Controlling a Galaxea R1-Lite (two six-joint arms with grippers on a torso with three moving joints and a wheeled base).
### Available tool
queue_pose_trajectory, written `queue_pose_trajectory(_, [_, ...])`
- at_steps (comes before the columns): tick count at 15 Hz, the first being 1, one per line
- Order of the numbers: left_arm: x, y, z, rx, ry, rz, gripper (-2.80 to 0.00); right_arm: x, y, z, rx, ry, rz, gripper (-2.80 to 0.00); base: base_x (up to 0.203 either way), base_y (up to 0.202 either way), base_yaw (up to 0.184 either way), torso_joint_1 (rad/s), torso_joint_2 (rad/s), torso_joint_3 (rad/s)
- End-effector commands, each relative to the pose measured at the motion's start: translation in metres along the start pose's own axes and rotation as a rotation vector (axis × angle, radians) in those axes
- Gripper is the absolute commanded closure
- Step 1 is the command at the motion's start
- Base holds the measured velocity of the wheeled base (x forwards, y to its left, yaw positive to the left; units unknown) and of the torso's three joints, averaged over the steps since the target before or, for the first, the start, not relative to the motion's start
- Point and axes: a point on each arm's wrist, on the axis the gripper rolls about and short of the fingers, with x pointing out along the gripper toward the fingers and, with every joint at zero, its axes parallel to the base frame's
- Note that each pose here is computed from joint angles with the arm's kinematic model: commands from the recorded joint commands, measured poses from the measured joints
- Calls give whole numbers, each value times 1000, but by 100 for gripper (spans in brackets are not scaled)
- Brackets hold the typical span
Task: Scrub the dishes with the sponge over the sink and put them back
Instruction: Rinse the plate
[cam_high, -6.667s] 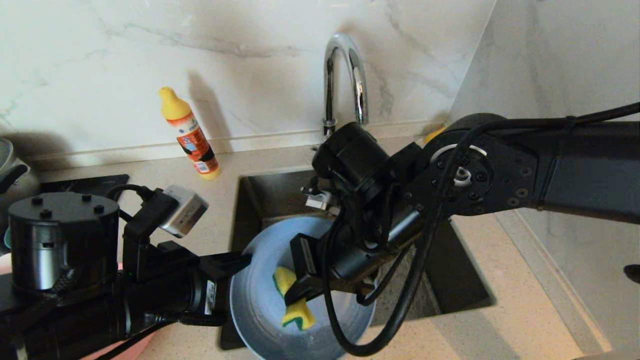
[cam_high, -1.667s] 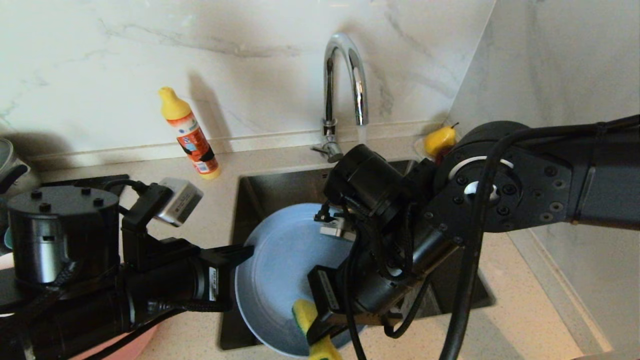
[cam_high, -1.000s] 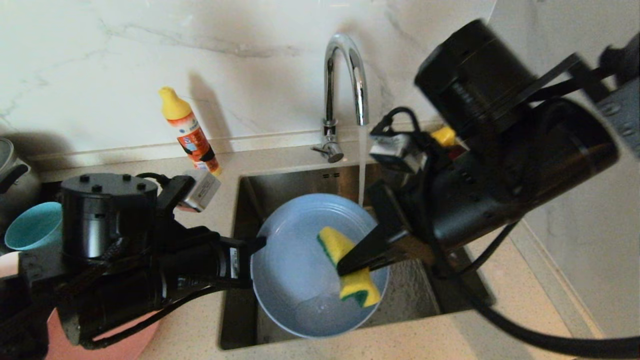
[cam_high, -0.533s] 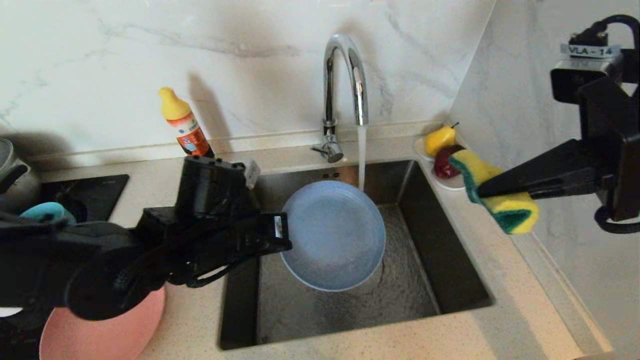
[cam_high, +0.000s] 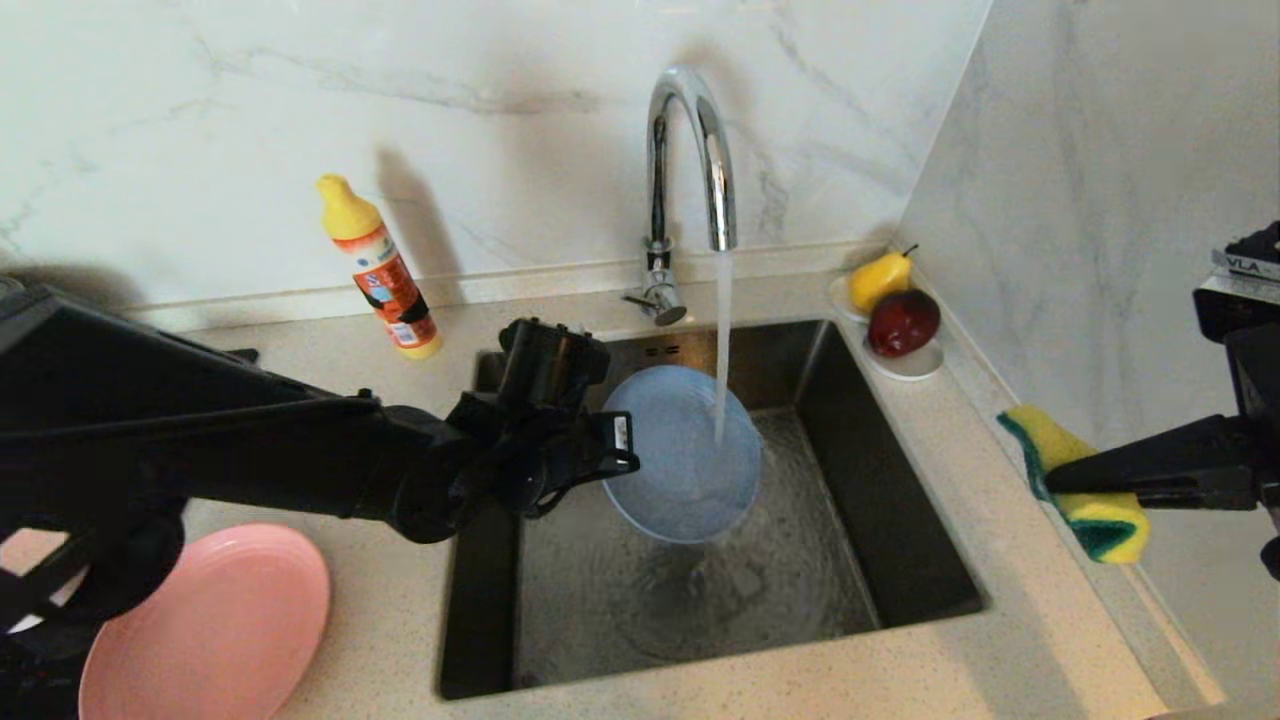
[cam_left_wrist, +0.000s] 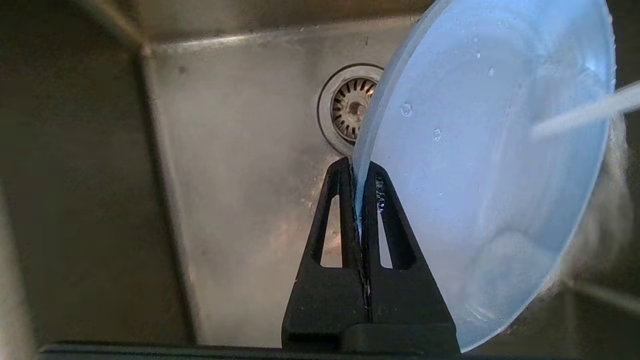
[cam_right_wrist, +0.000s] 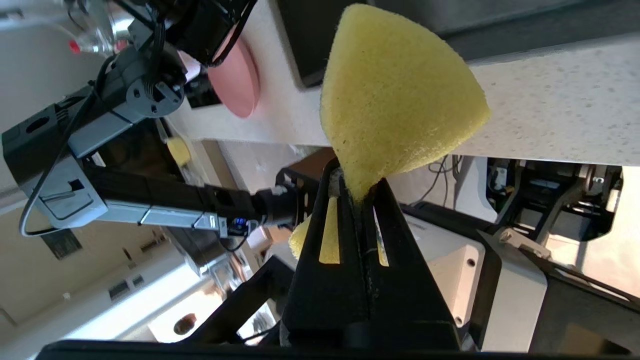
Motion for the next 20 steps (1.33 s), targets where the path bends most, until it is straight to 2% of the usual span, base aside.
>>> queue_pose_trajectory(1, [21,-11,-7,9,17,-4,0,-3,-13,-6,32,-15,-19,0,0,0,0,0,0,0])
queue_pose_trajectory(7, [28,-38,-14,28,16,-54,0,-6,-26,-5,35,-22,-23,0,0,0,0,0,0,0])
queue_pose_trajectory(10, [26,-35,-16,23,13,-16,0,-3,-28,-6,40,-8,-22,0,0,0,0,0,0,0])
queue_pose_trajectory(13, [18,-15,-16,13,23,47,0,-3,-28,-5,39,0,-6,0,0,0,0,0,0,0])
queue_pose_trajectory(15, [6,4,-5,-15,2,80,0,-3,-28,-5,38,2,-4,0,0,0,0,0,0,0])
queue_pose_trajectory(20, [-35,56,28,-67,-97,239,0,1,-29,-6,45,22,-6,0,0,0,0,0,0,0])
